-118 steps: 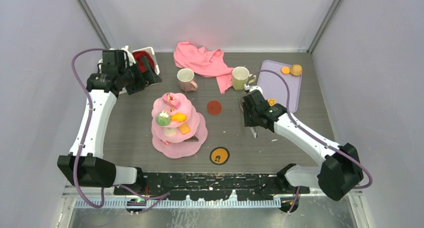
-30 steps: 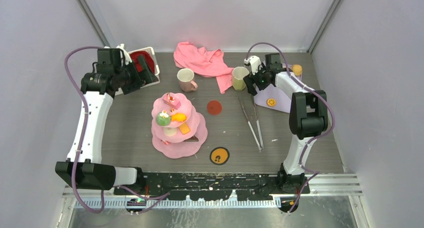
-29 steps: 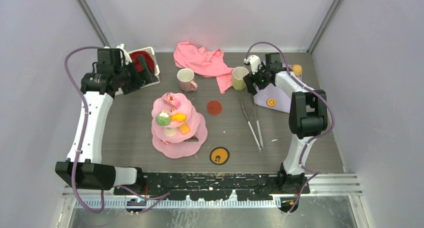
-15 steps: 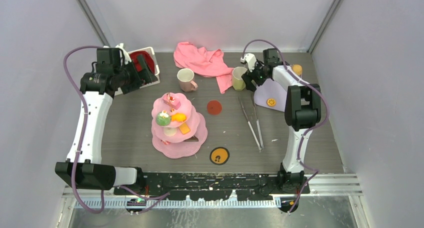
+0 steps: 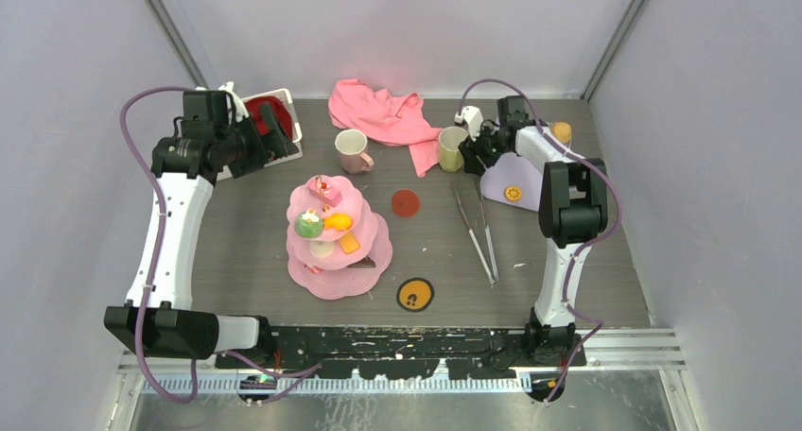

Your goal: Serve the afternoon tea

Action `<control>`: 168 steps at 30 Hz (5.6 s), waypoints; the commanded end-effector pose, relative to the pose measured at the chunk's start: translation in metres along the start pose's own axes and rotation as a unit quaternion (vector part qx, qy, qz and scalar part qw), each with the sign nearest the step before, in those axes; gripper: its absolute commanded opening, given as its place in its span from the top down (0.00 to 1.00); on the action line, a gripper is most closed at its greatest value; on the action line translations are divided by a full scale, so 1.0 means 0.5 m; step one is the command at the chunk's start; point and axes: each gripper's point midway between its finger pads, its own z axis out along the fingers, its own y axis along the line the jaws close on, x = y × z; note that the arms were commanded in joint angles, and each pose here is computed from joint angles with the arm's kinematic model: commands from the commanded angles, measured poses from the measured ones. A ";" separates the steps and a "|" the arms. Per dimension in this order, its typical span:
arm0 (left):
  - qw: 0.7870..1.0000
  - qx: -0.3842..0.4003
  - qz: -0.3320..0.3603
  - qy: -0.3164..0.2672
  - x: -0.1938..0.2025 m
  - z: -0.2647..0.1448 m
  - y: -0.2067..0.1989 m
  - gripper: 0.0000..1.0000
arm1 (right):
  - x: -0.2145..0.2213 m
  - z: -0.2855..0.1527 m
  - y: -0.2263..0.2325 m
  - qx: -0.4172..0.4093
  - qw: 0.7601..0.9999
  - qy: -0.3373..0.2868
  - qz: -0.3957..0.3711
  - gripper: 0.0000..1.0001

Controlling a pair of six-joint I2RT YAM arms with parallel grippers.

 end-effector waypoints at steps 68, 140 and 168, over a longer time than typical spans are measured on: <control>0.999 0.029 0.010 -0.035 -0.019 -0.017 -0.018 0.12 | -0.258 -0.117 0.355 0.216 0.927 -0.194 0.239 0.99; 0.999 0.010 0.016 -0.029 -0.018 -0.014 -0.006 0.12 | -0.451 -0.023 0.381 0.129 0.967 -0.155 0.154 0.32; 0.998 0.000 0.026 -0.052 -0.023 -0.066 -0.004 0.11 | -0.438 0.206 0.352 0.101 0.984 -0.075 0.127 0.39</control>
